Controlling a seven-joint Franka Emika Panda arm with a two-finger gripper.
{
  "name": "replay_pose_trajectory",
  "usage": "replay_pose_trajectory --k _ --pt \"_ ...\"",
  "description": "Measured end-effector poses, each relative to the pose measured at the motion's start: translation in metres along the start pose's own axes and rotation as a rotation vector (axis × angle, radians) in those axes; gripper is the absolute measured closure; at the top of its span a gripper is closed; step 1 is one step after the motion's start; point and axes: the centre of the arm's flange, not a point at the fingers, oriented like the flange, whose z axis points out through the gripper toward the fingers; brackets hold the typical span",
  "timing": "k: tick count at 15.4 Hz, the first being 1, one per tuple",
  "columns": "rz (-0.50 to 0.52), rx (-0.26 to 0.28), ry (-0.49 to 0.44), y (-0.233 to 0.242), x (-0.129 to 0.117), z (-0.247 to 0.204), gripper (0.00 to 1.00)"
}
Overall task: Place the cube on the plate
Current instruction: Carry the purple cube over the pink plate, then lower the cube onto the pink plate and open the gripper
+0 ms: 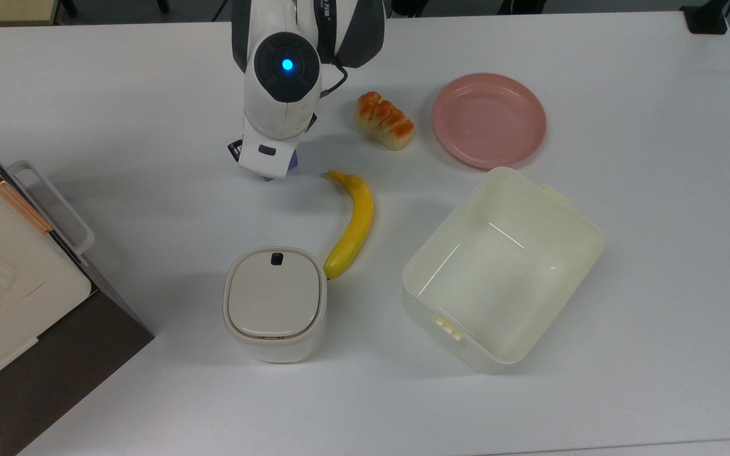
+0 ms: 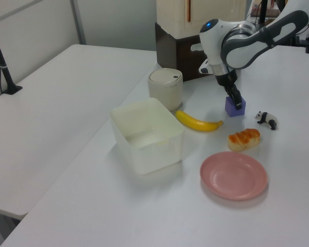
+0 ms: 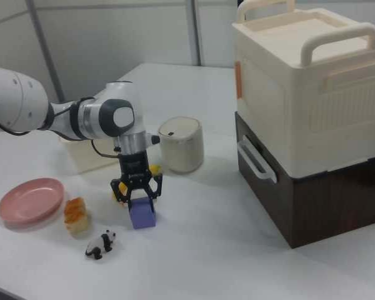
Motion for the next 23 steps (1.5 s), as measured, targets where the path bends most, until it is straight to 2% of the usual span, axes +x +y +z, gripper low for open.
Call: replay_pose_trajectory --k 4,7,11,12,18,21,23 --pt "-0.019 -0.015 0.024 -0.016 0.006 -0.018 0.42" --pt "-0.046 -0.036 0.045 -0.057 0.012 -0.056 0.42" --pt "-0.071 -0.066 0.078 -0.138 0.033 -0.092 0.42" --pt "-0.087 -0.074 0.089 -0.172 0.044 -0.098 0.42" --pt "-0.135 -0.116 0.11 -0.306 0.068 -0.108 0.42" --pt "-0.148 -0.125 0.104 -0.336 0.072 -0.103 0.42" --pt "-0.148 -0.123 0.098 -0.344 0.075 -0.098 0.36"
